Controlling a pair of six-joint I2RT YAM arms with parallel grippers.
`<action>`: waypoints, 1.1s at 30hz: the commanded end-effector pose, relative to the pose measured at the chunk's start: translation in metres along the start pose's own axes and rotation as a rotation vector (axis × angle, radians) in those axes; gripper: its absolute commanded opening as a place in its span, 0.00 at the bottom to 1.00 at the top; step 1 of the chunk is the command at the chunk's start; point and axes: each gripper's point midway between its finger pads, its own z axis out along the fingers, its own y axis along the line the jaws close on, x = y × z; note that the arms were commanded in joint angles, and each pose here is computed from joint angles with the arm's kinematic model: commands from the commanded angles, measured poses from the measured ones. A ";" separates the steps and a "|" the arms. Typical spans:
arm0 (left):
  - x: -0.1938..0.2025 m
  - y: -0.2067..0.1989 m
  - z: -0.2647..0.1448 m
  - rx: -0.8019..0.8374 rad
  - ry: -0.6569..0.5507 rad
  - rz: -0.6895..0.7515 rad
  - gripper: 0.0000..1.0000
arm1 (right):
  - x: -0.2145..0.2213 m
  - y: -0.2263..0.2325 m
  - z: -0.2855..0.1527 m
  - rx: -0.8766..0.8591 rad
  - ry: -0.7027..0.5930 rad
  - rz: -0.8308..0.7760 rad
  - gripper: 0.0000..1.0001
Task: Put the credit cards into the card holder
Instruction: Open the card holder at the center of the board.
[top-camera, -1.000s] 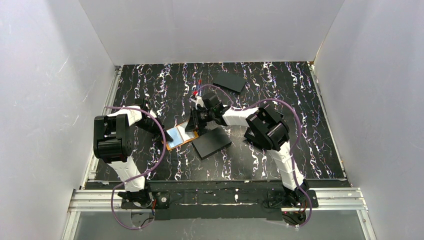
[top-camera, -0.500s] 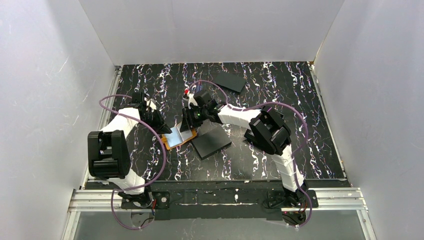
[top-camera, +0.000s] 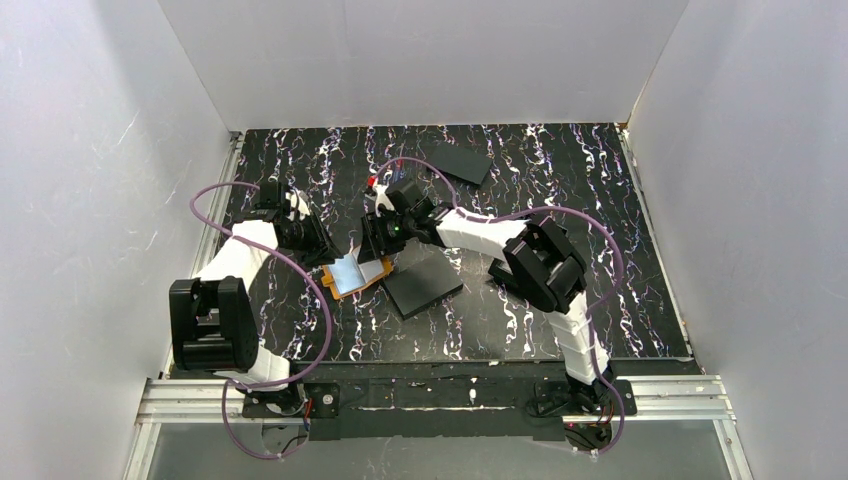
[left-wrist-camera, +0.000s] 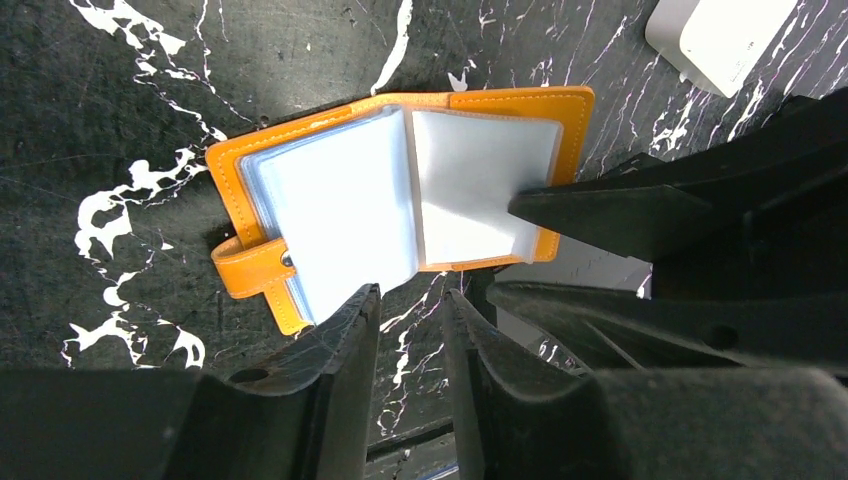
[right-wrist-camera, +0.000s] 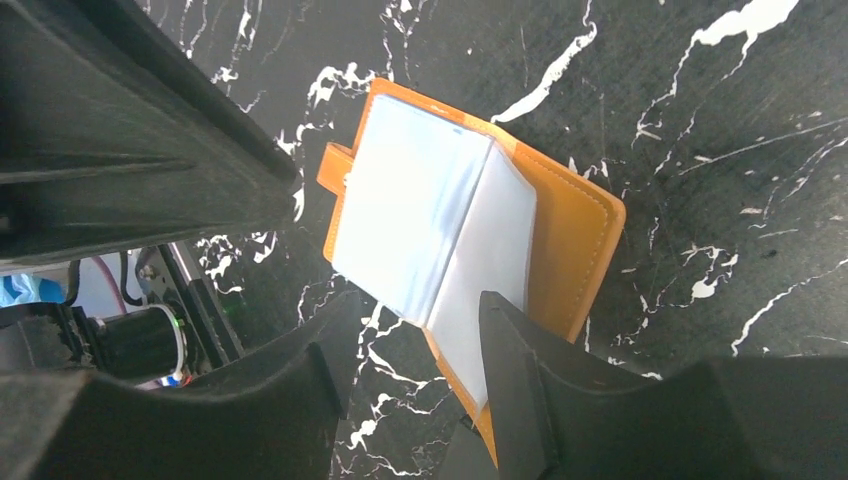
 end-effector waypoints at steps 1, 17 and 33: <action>0.005 -0.007 -0.008 0.002 -0.027 0.058 0.30 | -0.029 0.029 -0.027 -0.024 -0.082 -0.070 0.57; 0.007 -0.014 -0.011 0.018 -0.043 0.093 0.41 | -0.037 0.040 -0.045 -0.019 -0.118 -0.096 0.65; 0.008 -0.018 -0.011 0.034 -0.045 0.106 0.50 | -0.037 0.039 -0.056 0.009 -0.134 -0.113 0.70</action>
